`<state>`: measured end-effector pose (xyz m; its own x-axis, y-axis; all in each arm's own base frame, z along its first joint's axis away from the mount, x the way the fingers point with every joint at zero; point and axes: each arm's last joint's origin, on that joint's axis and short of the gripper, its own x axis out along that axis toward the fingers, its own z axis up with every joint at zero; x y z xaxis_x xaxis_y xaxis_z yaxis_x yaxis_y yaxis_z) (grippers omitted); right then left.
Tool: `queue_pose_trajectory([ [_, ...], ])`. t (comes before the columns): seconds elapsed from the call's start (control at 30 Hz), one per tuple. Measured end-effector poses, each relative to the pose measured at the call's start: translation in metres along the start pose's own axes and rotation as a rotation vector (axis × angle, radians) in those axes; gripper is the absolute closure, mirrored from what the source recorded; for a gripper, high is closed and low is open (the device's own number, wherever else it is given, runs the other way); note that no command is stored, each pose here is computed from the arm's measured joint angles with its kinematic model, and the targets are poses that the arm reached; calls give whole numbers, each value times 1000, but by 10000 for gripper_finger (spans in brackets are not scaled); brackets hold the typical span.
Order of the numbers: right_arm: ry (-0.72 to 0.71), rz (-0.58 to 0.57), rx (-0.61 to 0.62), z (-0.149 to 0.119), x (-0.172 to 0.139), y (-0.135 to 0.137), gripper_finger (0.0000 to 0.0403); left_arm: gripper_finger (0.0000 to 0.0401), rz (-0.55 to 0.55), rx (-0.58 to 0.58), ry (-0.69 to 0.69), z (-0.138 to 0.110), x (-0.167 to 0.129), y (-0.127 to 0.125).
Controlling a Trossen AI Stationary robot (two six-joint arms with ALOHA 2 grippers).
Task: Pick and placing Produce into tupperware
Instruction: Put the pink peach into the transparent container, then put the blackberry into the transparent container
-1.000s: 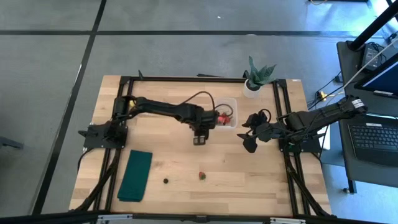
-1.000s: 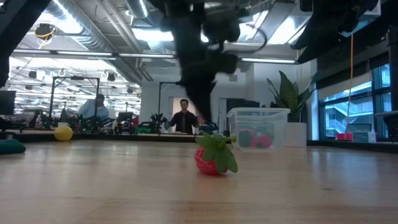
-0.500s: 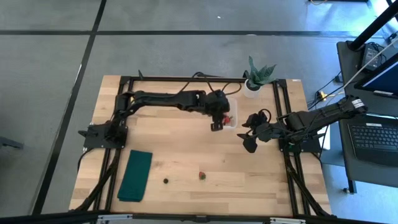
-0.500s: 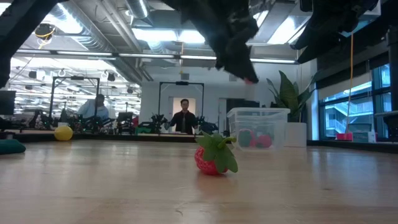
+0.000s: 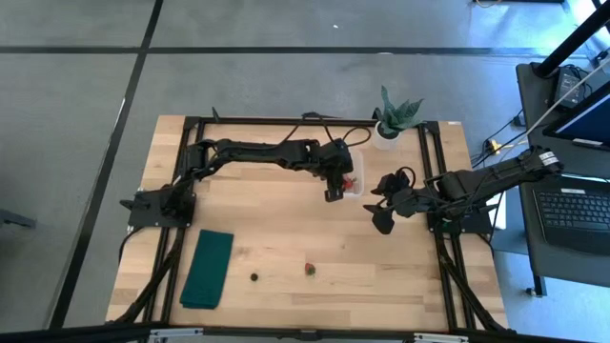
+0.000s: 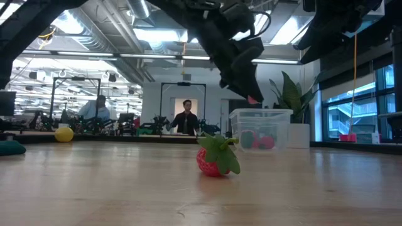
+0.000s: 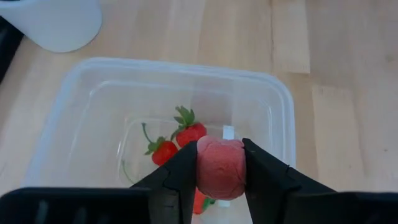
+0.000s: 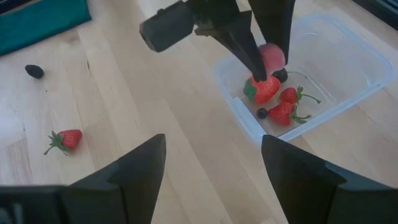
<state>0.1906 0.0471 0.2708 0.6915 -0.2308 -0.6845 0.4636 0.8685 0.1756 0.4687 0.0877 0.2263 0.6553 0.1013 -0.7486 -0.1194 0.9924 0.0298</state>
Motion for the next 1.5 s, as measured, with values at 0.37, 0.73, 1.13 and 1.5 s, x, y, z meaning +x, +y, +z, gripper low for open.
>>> queue_pose_trajectory([
  [0.37, 0, 0, 1, 0, 0, 0, 136, 251, 3, 56, -37, 4, 0, -2],
  [0.73, 0, 0, 1, 0, 0, 0, 136, 177, 26, 85, -44, 6, -4, -3],
  [1.13, 49, 52, -4, -2, 0, 1, 136, 89, -127, 155, 206, -6, -76, -61],
  [1.5, 44, 56, -53, -1, 0, 2, 136, 87, -212, 199, 404, -39, -111, -167],
])
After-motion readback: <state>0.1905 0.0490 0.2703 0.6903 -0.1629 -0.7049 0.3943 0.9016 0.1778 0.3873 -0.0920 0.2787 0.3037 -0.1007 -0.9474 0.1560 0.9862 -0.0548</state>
